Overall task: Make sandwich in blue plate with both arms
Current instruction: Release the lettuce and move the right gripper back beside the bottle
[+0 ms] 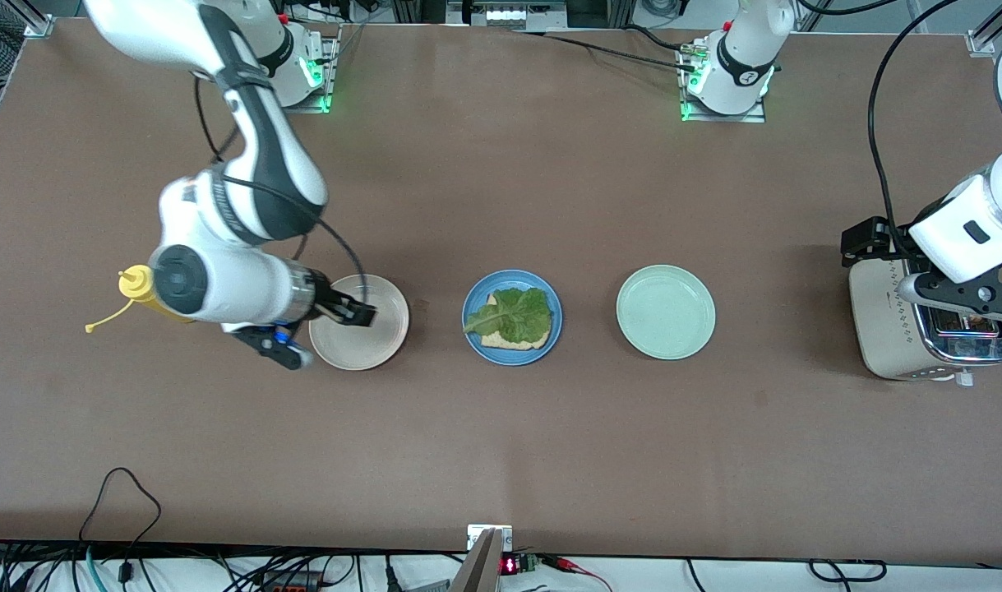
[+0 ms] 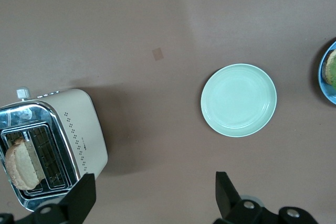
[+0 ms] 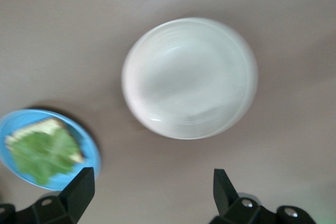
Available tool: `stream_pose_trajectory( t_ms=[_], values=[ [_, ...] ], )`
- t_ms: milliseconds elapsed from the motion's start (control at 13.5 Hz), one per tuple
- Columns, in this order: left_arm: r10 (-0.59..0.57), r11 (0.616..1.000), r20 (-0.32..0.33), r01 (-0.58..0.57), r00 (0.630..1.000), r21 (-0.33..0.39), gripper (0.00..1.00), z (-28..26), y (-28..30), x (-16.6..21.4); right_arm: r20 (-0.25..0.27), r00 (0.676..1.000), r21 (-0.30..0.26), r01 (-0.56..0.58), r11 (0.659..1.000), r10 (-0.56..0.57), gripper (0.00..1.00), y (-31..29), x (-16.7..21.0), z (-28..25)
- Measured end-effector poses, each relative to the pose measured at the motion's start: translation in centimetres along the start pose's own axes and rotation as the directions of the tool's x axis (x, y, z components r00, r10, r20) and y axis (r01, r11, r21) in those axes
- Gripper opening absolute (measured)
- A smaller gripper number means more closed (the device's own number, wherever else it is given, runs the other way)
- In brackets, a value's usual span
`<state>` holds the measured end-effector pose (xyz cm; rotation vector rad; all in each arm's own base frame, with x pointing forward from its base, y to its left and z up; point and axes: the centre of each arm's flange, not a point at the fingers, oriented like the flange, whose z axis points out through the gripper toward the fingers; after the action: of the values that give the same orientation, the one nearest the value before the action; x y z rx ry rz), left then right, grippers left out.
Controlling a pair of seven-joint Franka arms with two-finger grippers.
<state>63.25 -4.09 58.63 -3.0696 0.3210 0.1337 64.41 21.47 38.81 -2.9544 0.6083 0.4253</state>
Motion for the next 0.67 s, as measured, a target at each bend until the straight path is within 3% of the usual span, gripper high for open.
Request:
stream_pose_trajectory(
  t_ms=[223,445,668],
  values=[
    [-0.001,1.000,0.003,0.001,1.000,0.000,1.00,0.0,0.0,0.0,0.034,0.992,-0.044,0.124,0.991,-0.122,1.00,5.4,-0.4,-4.1],
    [-0.001,1.000,0.005,0.001,1.000,-0.001,1.00,0.1,-0.1,-0.1,0.060,0.965,-0.034,0.258,0.966,-0.256,1.00,14.7,-0.8,-7.4],
    [-0.003,1.000,0.011,0.003,1.000,-0.001,1.00,0.2,-0.1,-0.1,0.048,0.927,-0.041,0.373,0.927,-0.371,1.00,21.2,-1.7,-8.3]
  ],
)
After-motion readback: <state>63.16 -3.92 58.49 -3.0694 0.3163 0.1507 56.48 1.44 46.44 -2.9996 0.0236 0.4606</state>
